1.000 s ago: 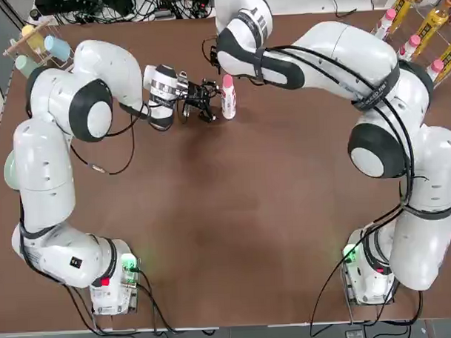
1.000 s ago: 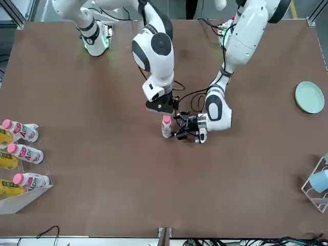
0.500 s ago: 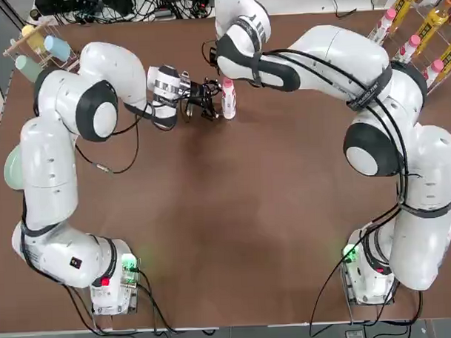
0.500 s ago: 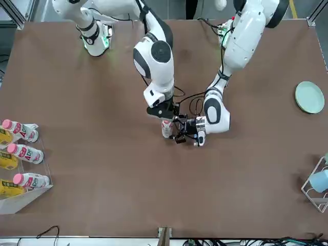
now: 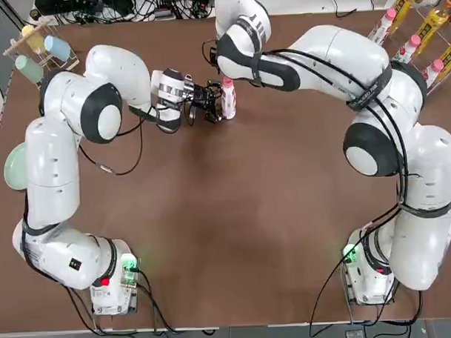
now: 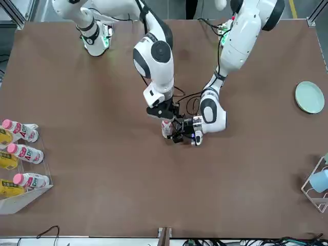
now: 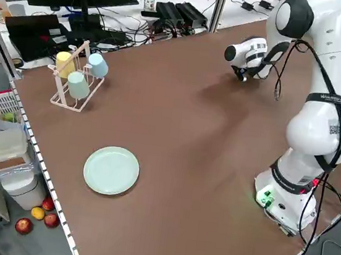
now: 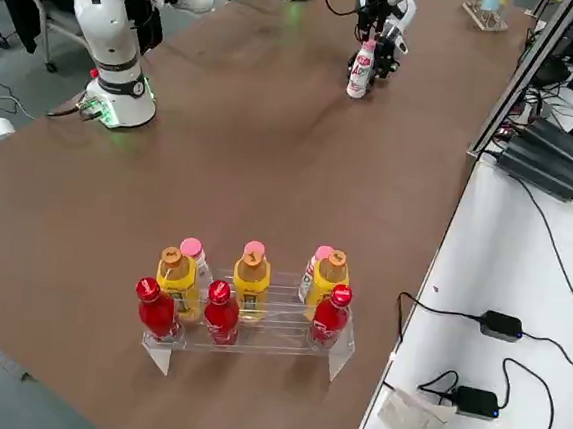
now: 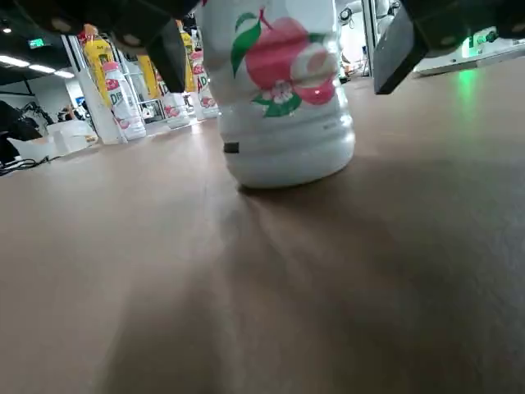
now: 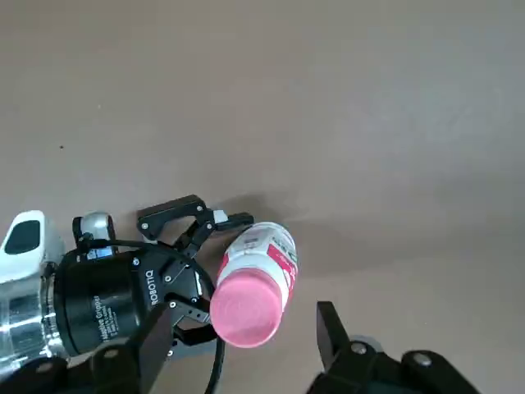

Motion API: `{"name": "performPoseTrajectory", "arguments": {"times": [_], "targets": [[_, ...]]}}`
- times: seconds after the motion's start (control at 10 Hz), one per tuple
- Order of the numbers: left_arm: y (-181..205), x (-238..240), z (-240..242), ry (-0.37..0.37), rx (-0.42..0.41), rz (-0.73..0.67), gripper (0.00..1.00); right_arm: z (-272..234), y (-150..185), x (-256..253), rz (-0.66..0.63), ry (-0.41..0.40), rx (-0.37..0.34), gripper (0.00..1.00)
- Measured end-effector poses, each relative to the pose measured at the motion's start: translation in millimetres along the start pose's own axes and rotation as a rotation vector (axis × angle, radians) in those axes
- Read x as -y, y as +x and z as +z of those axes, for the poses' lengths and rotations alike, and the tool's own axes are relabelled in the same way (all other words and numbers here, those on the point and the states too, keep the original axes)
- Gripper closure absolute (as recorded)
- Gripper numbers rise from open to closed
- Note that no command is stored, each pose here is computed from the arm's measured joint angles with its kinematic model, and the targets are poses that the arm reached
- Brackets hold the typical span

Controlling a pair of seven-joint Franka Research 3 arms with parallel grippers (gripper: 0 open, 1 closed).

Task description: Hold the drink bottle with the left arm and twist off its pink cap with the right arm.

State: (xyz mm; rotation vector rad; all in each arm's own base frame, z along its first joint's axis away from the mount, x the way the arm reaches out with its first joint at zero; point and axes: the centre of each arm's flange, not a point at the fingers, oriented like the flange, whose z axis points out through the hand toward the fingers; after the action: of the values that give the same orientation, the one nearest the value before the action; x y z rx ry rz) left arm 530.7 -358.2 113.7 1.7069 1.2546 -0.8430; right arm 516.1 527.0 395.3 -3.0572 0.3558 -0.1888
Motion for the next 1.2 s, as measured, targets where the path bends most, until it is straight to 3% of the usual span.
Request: {"name": "performPoseTrajectory", "arguments": {"times": [1.2], "targets": [[1.5, -5.3, 15.8, -0.062, -0.005, -0.025, 0.0, 6.4, -1.1, -1.0, 0.005, -0.01, 0.006, 0.27]]}}
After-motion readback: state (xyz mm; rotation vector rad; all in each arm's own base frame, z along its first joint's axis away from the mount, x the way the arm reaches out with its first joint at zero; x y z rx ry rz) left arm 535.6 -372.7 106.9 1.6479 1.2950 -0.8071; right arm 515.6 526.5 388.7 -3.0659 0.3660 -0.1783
